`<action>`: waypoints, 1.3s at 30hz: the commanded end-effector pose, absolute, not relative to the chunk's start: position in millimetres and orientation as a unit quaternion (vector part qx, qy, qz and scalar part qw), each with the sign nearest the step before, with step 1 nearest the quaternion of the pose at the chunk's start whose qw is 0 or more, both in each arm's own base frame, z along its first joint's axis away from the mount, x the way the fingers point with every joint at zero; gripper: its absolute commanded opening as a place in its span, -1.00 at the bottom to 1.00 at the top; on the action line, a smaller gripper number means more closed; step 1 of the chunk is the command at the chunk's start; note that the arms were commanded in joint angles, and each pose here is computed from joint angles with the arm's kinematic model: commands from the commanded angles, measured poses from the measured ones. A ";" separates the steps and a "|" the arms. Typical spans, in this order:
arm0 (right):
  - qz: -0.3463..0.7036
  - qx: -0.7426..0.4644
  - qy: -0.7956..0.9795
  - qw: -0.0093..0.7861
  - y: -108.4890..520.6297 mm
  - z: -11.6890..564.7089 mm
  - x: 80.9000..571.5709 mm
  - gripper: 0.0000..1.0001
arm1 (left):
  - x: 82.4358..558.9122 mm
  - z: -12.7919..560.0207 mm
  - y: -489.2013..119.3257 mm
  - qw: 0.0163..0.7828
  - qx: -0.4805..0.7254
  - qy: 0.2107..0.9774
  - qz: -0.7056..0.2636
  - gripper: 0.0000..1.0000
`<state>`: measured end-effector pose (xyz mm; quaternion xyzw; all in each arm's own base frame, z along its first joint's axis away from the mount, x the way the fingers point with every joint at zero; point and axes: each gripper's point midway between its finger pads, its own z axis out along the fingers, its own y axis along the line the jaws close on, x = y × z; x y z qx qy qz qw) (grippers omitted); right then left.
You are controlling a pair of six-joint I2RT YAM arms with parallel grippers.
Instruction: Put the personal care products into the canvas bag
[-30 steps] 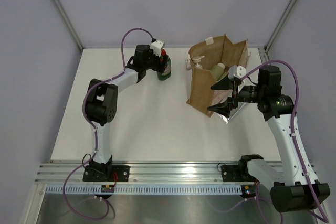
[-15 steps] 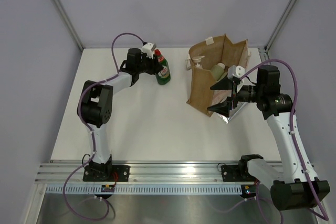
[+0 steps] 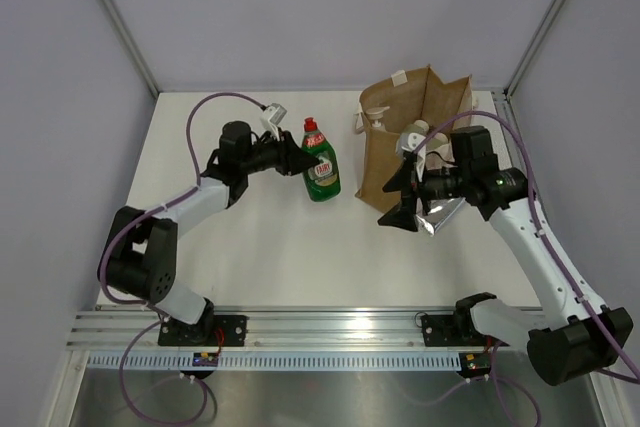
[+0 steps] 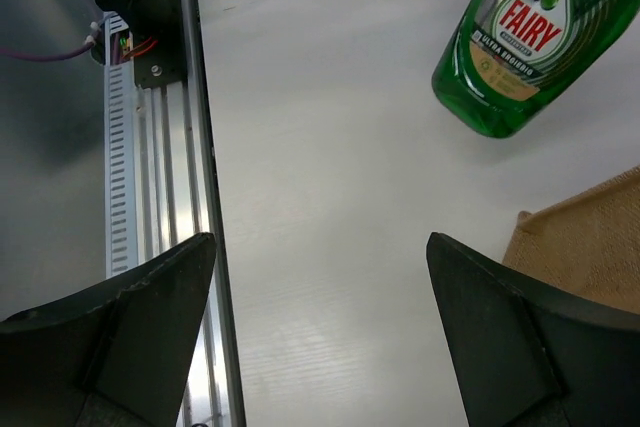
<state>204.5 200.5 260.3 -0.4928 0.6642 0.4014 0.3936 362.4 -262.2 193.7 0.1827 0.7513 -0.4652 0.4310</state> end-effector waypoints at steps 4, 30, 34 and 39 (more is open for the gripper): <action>0.371 -0.376 0.708 0.469 239.6 271.1 251.7 0.91 | 288.7 264.2 -278.8 0.461 0.250 0.638 -0.564 -1.00; 0.590 -0.419 0.608 0.326 325.6 265.3 220.1 0.43 | 210.2 351.3 -294.2 0.465 0.226 0.527 -0.674 -1.00; 0.595 -0.422 0.604 0.322 325.5 274.9 217.6 -0.10 | 212.3 360.3 -301.7 0.469 0.222 0.523 -0.676 -1.00; 0.592 -0.439 0.588 0.334 319.0 286.5 206.4 -0.53 | 224.6 360.5 -301.6 0.484 0.203 0.534 -0.662 -0.70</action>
